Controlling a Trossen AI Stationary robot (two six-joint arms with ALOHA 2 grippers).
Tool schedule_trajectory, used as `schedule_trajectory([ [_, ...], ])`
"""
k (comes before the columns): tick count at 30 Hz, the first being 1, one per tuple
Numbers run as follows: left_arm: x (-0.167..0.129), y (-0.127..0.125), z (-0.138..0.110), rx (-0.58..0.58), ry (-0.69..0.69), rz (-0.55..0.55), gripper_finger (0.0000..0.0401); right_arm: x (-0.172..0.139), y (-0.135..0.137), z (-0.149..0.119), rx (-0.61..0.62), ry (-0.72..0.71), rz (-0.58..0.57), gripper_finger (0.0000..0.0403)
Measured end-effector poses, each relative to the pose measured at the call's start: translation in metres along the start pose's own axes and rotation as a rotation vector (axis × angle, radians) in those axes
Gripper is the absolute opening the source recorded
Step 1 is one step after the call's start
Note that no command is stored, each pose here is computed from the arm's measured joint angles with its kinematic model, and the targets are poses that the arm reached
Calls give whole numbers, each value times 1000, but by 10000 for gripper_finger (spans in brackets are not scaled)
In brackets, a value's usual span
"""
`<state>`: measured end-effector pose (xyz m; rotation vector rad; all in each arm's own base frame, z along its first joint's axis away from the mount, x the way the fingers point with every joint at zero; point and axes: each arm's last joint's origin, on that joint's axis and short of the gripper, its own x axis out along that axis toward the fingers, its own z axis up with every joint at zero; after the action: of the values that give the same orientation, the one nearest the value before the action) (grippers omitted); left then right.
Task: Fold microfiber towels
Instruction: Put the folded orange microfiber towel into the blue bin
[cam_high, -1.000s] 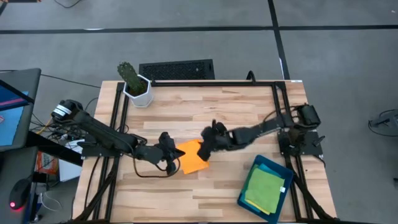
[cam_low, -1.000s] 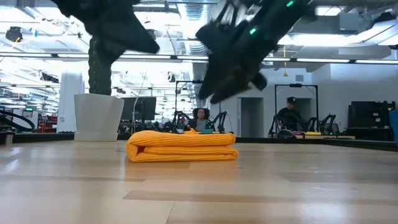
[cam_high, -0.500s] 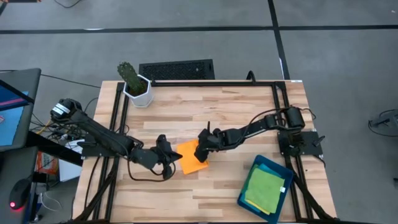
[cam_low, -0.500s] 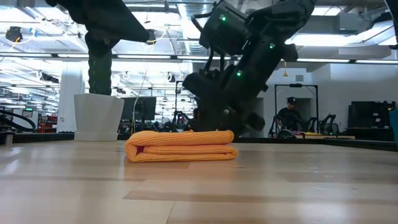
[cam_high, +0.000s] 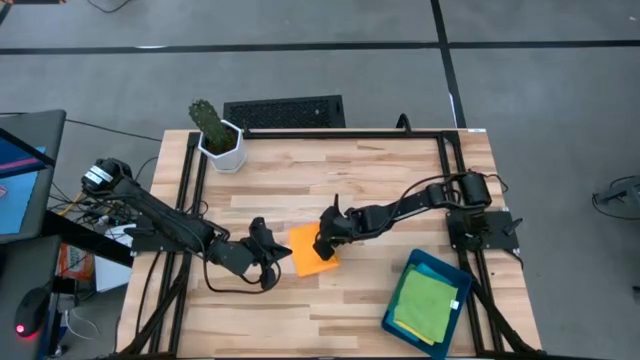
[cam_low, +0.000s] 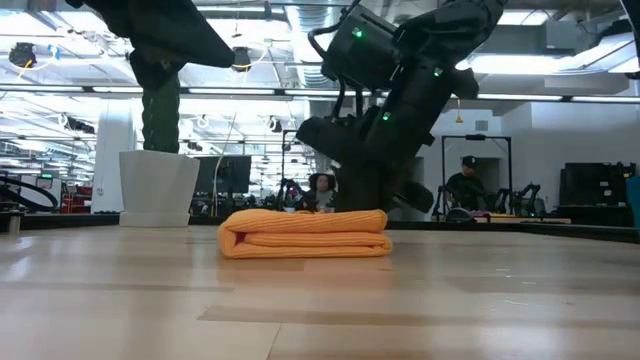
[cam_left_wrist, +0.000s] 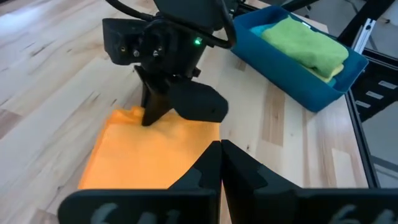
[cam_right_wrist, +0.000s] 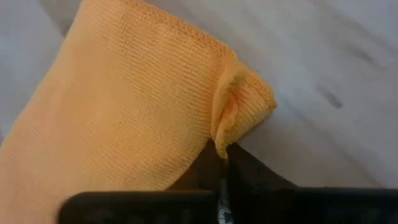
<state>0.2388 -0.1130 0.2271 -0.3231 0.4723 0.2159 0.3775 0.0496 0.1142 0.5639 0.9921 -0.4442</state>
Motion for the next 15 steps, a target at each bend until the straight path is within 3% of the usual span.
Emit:
schedule_trajectory([
  [2, 0, -1, 0, 3, 1, -3, 0, 0, 1, -2, -3, 26, 20, 18],
  [7, -1, -1, -1, 23, 3, -4, 0, -23, 11, -14, -37, 87, 58, 13],
  [11, -1, 0, -2, 56, 12, 4, 0, -64, 25, -17, -27, 52, 104, 13],
  [15, -1, 0, -2, 79, 13, 9, 0, -102, 32, -30, -1, 6, 76, 13],
])
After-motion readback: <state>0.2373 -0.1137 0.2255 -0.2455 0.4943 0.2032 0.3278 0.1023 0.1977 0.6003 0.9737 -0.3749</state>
